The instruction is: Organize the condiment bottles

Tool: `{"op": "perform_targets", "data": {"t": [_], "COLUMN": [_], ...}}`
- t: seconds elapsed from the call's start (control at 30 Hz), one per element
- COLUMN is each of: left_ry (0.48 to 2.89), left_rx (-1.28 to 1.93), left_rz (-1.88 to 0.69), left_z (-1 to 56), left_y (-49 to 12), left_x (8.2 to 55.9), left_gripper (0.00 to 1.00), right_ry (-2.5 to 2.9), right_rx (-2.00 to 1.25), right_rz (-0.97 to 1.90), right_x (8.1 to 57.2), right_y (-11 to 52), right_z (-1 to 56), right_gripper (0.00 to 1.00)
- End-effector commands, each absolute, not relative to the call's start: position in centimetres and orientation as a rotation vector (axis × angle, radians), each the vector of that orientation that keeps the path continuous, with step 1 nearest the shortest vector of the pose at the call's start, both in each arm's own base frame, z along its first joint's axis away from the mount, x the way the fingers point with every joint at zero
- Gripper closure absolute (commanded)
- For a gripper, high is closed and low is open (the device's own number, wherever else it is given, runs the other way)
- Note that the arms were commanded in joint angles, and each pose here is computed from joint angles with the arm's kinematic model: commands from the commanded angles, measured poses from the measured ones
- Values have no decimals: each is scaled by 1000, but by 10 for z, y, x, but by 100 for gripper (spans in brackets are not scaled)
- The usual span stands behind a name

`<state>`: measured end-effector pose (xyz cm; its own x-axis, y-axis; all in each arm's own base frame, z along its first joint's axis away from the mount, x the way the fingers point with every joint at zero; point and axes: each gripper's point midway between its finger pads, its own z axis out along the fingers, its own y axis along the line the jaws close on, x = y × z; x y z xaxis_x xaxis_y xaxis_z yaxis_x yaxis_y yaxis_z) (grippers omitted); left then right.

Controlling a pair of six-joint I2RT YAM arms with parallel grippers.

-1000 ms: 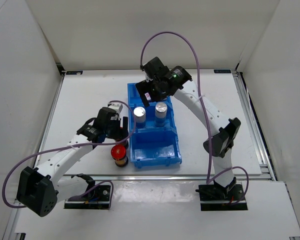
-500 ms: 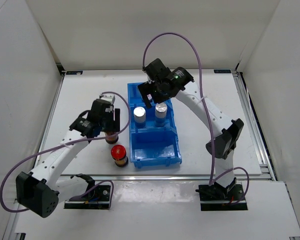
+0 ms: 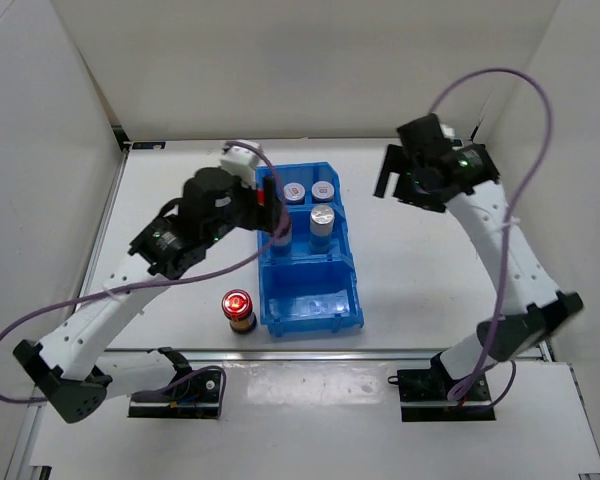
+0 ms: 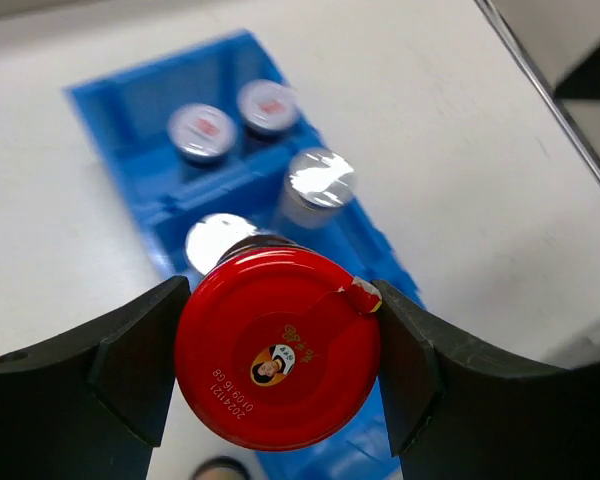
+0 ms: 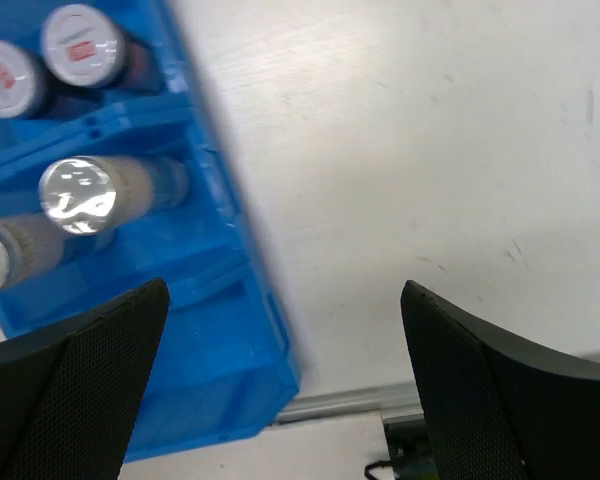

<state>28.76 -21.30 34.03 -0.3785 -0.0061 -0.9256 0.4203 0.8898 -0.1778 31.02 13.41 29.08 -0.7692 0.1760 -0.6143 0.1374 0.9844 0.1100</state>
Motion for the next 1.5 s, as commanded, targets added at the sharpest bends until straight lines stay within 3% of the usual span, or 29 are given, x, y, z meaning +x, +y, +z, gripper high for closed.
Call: {"op": "perform_targets", "data": {"t": [0.0, 0.2, 0.53, 0.6, 0.87, 1.0, 1.03, 1.17, 1.33, 1.37, 1.47], "left_ry": [1862, 1890, 1938, 1972, 1955, 1930, 1937, 1935, 1906, 1876, 1801], "left_rx": [380, 565, 646, 644, 715, 774, 789, 794, 762, 749, 782], "left_rz": [-649, -650, -615, -534, -520, -592, -602, -612, -542, -500, -451], "left_z": [348, 319, 238, 216, 198, 193, 186, 182, 190, 199, 224], "left_y": [-268, -335, -373, -373, -393, -403, -405, -399, -380, -373, -369], "left_x": [273, 256, 245, 249, 246, 237, 235, 231, 236, 241, 247], "left_gripper": [89, 89, 89, 82, 80, 67, 58, 34, 28, 8, 0], "right_ry": [2437, 2519, 2569, 2580, 2625, 2645, 2642, 2646, 2636, 2613, 2602], "right_rx": [438, 636, 423, 409, 372, 406, 405, 406, 418, 415, 398], "right_rz": [131, 137, 112, 117, 146, 118, 120, 186, 201, 213, 231], "right_x": [297, 291, 280, 268, 269, 261, 257, 239, 225, 223, 223], "right_y": [109, 77, 74, 72, 79, 72, 71, 75, 73, 72, 74], "right_z": [288, 265, 272, 268, 257, 259, 262, 261, 260, 263, 260], "right_gripper": [0, 0, 0, 0, 0, 0, 0, 0, 0, 0, 0]}}
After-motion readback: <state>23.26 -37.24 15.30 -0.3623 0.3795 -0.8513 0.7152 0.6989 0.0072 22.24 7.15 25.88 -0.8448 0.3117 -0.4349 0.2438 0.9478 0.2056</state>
